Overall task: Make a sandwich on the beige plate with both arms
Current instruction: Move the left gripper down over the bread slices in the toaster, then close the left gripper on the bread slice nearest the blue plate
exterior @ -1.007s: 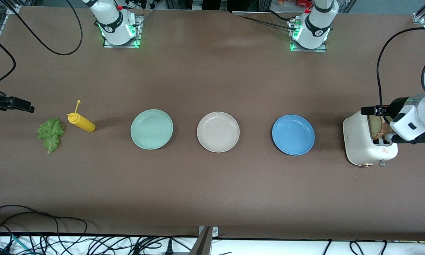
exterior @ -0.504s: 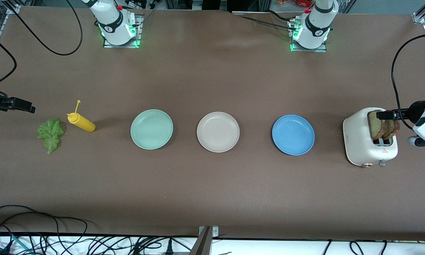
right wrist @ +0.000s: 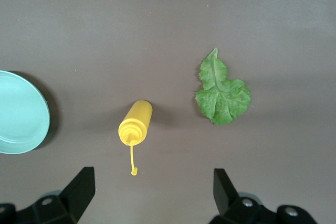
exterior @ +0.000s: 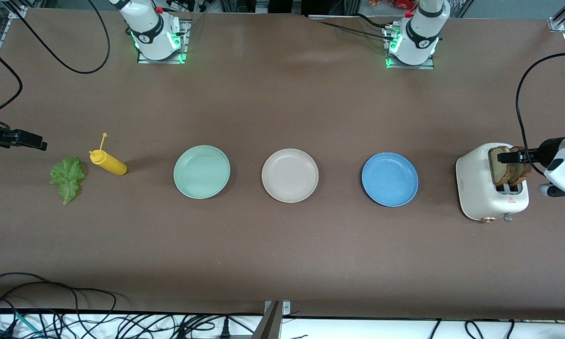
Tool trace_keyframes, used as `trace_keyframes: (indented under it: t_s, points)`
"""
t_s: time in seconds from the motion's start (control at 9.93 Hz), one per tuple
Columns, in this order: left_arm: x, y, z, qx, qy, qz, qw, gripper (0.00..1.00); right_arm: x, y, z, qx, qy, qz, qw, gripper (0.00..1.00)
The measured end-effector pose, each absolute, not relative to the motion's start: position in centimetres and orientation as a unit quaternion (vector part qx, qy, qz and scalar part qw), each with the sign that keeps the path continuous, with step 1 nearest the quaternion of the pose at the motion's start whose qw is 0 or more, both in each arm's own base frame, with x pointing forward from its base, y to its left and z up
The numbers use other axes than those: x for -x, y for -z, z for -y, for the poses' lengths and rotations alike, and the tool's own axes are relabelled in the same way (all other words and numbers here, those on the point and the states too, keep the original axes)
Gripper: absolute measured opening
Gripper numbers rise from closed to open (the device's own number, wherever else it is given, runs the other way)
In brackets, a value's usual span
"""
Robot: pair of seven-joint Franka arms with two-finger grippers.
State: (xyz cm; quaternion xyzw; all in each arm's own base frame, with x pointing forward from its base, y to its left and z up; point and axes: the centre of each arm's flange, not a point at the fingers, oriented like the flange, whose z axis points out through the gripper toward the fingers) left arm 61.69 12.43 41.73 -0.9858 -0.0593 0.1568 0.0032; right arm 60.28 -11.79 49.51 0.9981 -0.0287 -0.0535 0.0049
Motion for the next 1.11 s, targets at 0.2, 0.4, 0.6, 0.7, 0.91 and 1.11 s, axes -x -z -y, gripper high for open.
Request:
trace_keyframes:
  t_s: [0.2, 0.4, 0.6, 0.7, 0.91, 1.11]
  points:
    - [-60.6, -41.0, -12.2, 0.988, -0.146, 0.058, 0.004, 1.00, -60.3, -49.5, 11.7, -0.998, 0.053, 0.029, 0.003, 1.00]
    - [-59.8, -40.6, -12.1, 0.988, -0.141, 0.058, 0.004, 1.00, -60.3, -49.5, 11.5, -0.998, 0.052, 0.030, -0.003, 1.00]
    - [-59.1, -39.8, -11.9, 0.990, -0.128, 0.057, 0.005, 1.00, -60.4, -49.5, 11.5, -0.998, 0.052, 0.030, -0.004, 1.00]
    - [-58.7, -39.4, -11.8, 0.991, -0.123, 0.057, 0.005, 1.00, -60.4, -49.5, 11.5, -0.998, 0.052, 0.030, -0.004, 1.00]
    - [-58.1, -39.1, -11.7, 0.991, -0.120, 0.056, 0.005, 0.96, -60.4, -49.5, 11.5, -0.998, 0.051, 0.030, -0.004, 1.00]
    - [-57.9, -39.1, -11.6, 0.992, -0.116, 0.054, 0.005, 0.88, -60.4, -49.5, 11.5, -0.998, 0.051, 0.030, -0.004, 1.00]
